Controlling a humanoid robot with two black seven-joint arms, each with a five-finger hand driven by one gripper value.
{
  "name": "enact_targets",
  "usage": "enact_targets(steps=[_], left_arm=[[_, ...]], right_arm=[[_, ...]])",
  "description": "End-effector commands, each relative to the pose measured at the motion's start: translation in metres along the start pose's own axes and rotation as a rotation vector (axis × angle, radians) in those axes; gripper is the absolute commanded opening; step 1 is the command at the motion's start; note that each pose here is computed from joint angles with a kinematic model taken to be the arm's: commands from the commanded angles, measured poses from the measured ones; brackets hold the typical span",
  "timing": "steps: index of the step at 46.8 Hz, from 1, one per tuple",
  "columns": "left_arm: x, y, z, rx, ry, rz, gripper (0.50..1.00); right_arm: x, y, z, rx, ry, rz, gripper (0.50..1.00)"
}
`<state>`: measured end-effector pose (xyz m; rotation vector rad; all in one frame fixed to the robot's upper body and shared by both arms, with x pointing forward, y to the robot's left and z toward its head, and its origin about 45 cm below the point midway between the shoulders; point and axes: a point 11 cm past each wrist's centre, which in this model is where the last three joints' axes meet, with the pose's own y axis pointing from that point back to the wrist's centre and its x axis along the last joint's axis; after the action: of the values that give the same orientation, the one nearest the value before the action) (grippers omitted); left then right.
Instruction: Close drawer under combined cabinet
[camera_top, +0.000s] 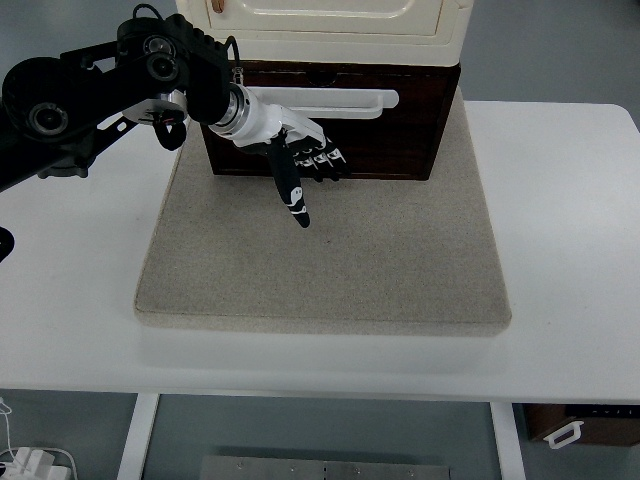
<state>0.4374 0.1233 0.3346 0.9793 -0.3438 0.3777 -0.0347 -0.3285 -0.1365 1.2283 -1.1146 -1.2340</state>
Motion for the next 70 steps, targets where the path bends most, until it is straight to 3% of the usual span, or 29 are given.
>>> enact_targets(steps=[1,18,30,41,49,58,70], left_arm=[[0.001,0.006,0.012,-0.052,-0.004,0.007,1.0],[0.035,0.06,0.069,-0.335,0.028,0.12,1.0],[0.072,0.124,0.097,-0.597,0.092,0.248,1.0],[0.103,0.2,0.109,-0.897,0.176,0.373,1.0],[0.13,0.244,0.096,-1.089,0.292,0.495,1.0],[0.161,0.272,0.063,-1.208,0.469,0.681,1.0],[0.186,0.306,-0.003,-1.234,0.643,0.908,1.0]], right_arm=[[0.0,0.0,0.0,0.0,0.0,0.0,0.952],[0.0,0.0,0.001,-0.001,0.0,0.0,0.952],[0.0,0.0,0.0,0.0,0.0,0.0,0.952],[0.0,0.0,0.0,0.0,0.0,0.0,0.952],[0.0,0.0,0.0,0.0,0.0,0.0,0.952],[0.0,0.0,0.0,0.0,0.0,0.0,0.952],[0.0,0.0,0.0,0.001,-0.006,0.0,0.952]])
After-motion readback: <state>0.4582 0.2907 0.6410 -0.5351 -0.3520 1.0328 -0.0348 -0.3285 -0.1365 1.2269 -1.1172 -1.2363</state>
